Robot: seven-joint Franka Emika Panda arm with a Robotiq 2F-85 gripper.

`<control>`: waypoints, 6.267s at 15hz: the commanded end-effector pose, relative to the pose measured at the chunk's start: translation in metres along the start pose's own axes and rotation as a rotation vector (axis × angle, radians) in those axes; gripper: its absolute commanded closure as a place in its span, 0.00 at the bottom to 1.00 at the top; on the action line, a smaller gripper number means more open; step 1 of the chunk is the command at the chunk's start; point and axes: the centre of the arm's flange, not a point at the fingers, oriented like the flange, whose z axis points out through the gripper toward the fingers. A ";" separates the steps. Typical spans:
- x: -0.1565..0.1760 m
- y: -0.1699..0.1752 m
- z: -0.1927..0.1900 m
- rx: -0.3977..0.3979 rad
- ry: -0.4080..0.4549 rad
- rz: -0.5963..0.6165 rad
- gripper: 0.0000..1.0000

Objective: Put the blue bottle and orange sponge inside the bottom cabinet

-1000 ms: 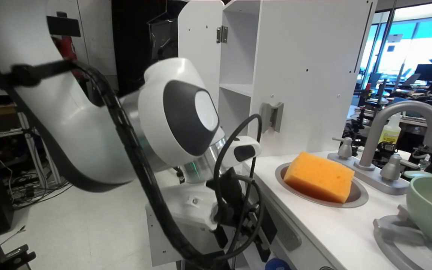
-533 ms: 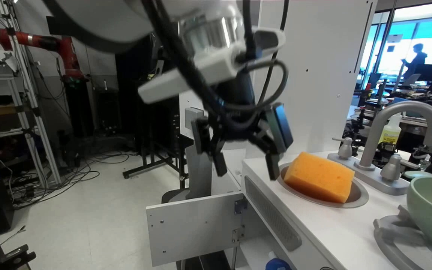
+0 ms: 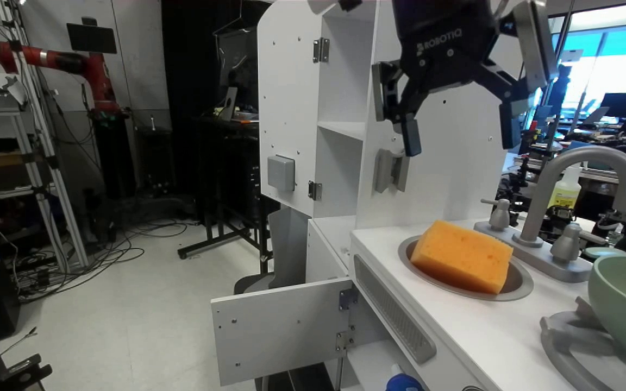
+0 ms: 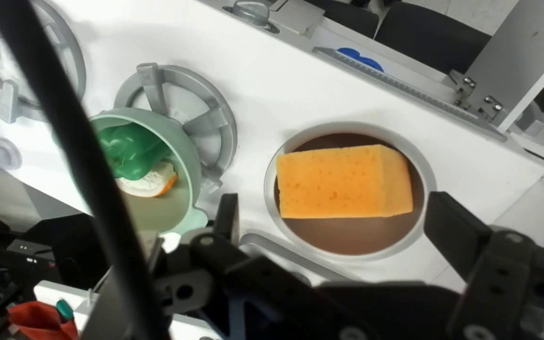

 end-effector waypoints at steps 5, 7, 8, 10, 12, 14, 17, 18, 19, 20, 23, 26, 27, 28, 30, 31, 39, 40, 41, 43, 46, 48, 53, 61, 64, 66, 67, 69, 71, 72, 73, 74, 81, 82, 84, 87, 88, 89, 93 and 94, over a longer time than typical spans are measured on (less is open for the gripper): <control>0.091 0.010 0.072 0.207 -0.159 0.167 0.00; 0.100 0.011 0.095 0.230 -0.166 0.203 0.00; 0.105 0.011 0.100 0.235 -0.158 0.207 0.00; 0.108 0.010 0.112 0.213 -0.147 0.186 0.00; 0.110 -0.001 0.118 0.190 -0.148 0.171 0.00; 0.110 -0.009 0.135 0.194 -0.158 0.145 0.00; 0.116 -0.027 0.152 0.190 -0.178 0.130 0.00; 0.119 -0.033 0.154 0.185 -0.194 0.122 0.00; 0.120 -0.036 0.158 0.169 -0.222 0.121 0.00; 0.118 -0.034 0.169 0.157 -0.248 0.112 0.00; 0.118 -0.035 0.176 0.111 -0.318 0.090 0.00; 0.121 -0.042 0.185 0.086 -0.343 0.073 0.00; 0.123 -0.044 0.188 0.079 -0.342 0.076 0.00; 0.128 -0.046 0.188 0.073 -0.334 0.077 0.00; 0.135 -0.049 0.195 0.069 -0.328 0.082 0.00; 0.137 -0.049 0.193 0.068 -0.329 0.082 0.00; 0.145 -0.052 0.196 0.071 -0.323 0.076 0.55; 0.146 -0.052 0.195 0.071 -0.324 0.075 0.61; 0.146 -0.052 0.196 0.073 -0.324 0.074 0.68; 0.146 -0.052 0.194 0.076 -0.325 0.073 0.80; 0.141 -0.044 0.186 0.085 -0.313 0.080 0.99; 0.133 -0.036 0.172 0.088 -0.297 0.090 0.98; 0.098 -0.008 0.127 0.086 -0.240 0.107 0.98; 0.046 -0.006 0.038 0.101 -0.196 -0.078 0.98; 0.036 -0.013 0.021 0.106 -0.215 -0.202 0.98; 0.030 -0.020 0.015 0.115 -0.243 -0.305 0.98; 0.027 -0.030 0.016 0.123 -0.260 -0.362 0.98; 0.019 -0.041 0.017 0.135 -0.292 -0.463 0.98; 0.006 -0.053 0.022 0.136 -0.330 -0.568 0.98; 0.000 -0.061 0.020 0.132 -0.352 -0.619 0.98; -0.007 -0.069 0.020 0.129 -0.376 -0.671 0.98; -0.015 -0.071 0.024 0.127 -0.394 -0.719 0.98; -0.080 -0.085 0.026 0.055 -0.501 -0.961 0.98; -0.090 -0.094 0.029 0.041 -0.509 -0.977 0.98; -0.113 -0.111 0.036 0.017 -0.486 -0.968 0.98; -0.145 -0.143 0.059 -0.021 -0.483 -0.965 0.98; -0.159 -0.152 0.067 -0.034 -0.485 -0.956 0.98; -0.175 -0.163 0.077 -0.051 -0.489 -0.942 0.98; -0.220 -0.205 0.143 -0.125 -0.423 -0.786 0.98; -0.221 -0.213 0.158 -0.129 -0.391 -0.735 0.98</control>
